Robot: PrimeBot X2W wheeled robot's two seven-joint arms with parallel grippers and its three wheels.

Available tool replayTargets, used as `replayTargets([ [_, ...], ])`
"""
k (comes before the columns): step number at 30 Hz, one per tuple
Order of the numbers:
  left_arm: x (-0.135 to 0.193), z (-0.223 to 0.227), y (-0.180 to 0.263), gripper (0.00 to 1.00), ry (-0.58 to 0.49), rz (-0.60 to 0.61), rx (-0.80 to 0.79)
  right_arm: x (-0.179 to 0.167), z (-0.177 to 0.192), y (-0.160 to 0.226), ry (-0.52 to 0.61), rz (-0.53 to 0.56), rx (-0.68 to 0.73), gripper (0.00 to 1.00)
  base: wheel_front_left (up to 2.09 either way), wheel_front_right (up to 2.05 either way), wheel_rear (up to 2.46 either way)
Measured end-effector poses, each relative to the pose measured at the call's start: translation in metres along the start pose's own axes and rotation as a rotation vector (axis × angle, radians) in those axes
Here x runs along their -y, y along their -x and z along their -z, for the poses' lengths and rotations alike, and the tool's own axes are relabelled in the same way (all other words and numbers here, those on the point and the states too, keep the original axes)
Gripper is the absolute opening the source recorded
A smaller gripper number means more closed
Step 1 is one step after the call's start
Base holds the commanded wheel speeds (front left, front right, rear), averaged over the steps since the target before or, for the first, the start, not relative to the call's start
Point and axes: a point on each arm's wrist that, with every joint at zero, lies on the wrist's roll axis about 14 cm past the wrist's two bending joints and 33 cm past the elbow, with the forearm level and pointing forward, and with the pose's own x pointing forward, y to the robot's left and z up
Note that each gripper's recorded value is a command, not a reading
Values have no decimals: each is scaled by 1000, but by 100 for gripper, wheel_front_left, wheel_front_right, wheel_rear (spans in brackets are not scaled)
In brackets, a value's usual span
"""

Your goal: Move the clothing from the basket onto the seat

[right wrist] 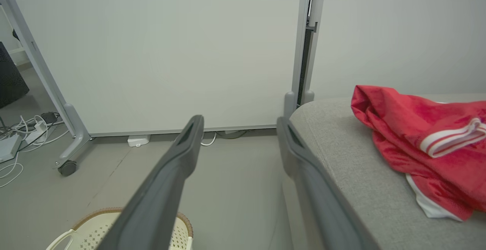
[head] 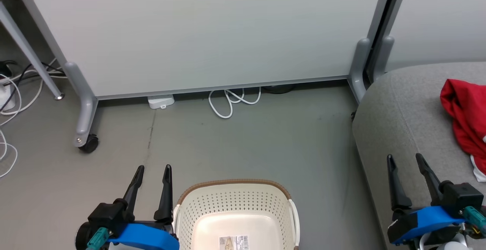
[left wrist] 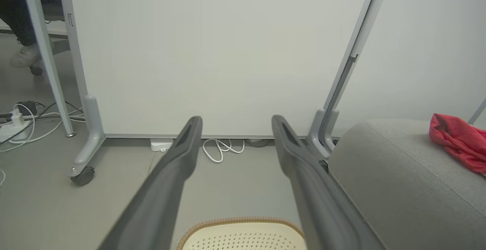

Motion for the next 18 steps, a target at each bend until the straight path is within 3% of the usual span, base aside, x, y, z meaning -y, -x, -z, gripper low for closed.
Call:
replayTargets([
  [18,-26,3,10,100,0,-85,-8,-17,8,2,-4,-38,-26,100,0,0,0],
])
